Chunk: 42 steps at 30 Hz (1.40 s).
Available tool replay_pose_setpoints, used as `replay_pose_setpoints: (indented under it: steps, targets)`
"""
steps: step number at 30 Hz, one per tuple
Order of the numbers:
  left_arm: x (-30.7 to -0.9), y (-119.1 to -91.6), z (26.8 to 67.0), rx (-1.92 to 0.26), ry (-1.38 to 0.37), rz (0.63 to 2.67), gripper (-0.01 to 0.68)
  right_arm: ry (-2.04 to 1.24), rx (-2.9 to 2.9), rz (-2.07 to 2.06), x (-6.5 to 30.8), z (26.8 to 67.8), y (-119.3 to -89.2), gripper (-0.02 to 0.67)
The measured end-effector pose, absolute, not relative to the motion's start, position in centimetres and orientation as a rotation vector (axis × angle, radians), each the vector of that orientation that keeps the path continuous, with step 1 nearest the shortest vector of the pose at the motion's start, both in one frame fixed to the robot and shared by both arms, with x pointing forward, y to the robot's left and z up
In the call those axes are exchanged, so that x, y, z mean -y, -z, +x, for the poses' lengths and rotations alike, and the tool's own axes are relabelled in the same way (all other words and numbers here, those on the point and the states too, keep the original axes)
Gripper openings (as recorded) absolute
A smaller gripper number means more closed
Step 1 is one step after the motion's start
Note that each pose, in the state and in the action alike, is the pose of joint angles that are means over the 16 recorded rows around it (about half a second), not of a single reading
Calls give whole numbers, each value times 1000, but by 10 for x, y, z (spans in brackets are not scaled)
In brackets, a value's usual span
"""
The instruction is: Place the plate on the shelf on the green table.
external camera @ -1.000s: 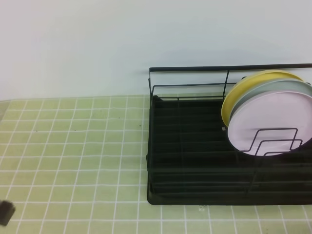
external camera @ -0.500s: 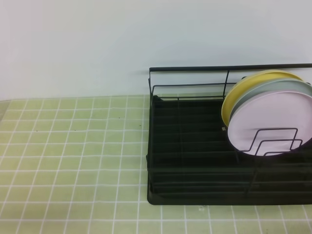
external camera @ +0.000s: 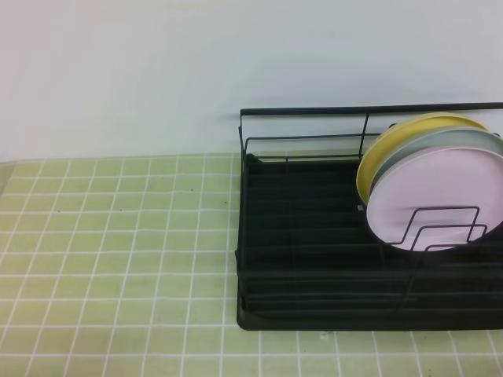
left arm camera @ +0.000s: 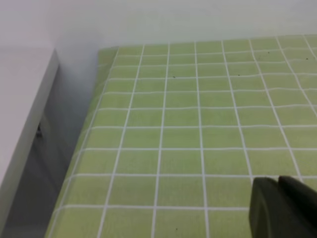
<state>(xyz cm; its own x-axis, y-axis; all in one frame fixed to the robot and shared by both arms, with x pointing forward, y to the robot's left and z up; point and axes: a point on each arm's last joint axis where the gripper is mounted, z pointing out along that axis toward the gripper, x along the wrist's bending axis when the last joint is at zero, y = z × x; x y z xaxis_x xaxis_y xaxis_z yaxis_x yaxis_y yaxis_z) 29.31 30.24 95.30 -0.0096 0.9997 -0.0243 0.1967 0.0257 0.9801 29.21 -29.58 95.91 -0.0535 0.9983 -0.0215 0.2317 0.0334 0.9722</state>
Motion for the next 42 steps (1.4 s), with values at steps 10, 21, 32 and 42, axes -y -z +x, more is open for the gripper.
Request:
replay_pose_setpoints:
  steps: [10,21,32,42]
  targets:
    - [-303,-951,292,-1386,-1088,1353,0,-1106,-1432,1335,296,292,-959,-1]
    - [-303,-951,293,-1386,-1089,1349,0,-1107,-1431,1336,296,292,-959,-1]
    - [-303,-951,292,-1389,-1092,1349,0,-1106,-1430,1337,296,292,-959,-1]
    - [-303,-951,292,-1387,-1098,1356,0,-1106,-1430,1337,296,292,-959,-1]
